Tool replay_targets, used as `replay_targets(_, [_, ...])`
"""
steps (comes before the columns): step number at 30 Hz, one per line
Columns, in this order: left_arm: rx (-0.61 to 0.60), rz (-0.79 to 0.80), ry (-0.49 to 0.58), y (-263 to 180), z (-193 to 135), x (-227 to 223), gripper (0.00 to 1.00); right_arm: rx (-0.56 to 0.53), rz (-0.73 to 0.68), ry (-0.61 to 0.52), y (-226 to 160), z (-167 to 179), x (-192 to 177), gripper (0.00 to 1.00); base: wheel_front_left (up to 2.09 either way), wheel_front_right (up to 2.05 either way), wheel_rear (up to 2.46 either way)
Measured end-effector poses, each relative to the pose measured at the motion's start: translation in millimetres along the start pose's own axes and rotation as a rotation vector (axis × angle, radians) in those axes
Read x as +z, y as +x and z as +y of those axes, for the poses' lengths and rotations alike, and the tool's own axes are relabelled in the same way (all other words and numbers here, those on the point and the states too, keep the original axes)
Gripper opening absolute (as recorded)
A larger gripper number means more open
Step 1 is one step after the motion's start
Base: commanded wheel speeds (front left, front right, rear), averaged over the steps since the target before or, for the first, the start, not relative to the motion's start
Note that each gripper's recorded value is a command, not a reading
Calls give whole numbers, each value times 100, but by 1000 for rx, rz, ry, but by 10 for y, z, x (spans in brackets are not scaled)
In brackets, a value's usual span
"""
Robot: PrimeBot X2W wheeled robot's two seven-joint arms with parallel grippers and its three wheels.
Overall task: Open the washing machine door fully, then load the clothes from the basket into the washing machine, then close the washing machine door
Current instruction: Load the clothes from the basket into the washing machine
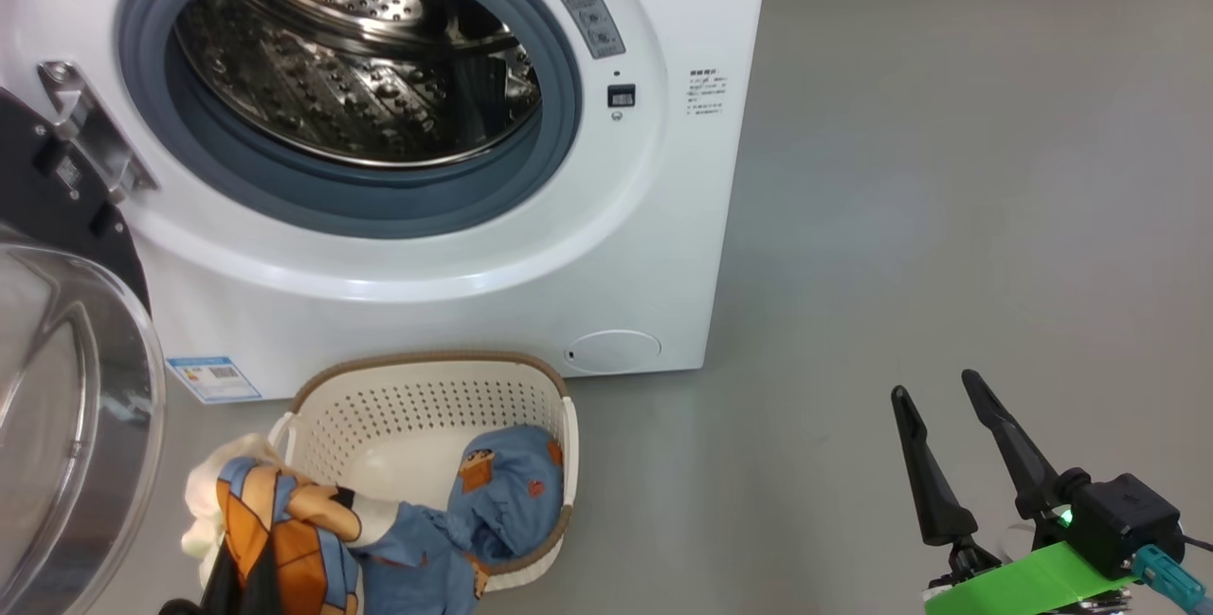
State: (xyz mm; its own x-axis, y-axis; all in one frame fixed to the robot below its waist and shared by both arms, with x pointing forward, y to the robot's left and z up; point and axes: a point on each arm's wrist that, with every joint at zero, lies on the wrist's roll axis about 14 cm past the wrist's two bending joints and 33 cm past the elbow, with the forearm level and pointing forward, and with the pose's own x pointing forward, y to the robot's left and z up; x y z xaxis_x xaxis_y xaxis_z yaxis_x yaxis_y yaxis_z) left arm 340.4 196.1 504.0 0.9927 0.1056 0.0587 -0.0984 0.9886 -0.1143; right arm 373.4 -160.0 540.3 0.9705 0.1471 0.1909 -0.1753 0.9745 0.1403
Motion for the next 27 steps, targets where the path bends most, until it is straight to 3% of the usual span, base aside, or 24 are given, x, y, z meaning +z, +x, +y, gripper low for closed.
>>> replay_targets(10, [-38,20,-26,362,-199,-122,0,-20,74,4,64,-103,-268,100,0,0,0])
replay_targets(27, [-165,-20,-11,1621,-666,-233,0,-67,151,20,345,-388,-660,100,0,0,0])
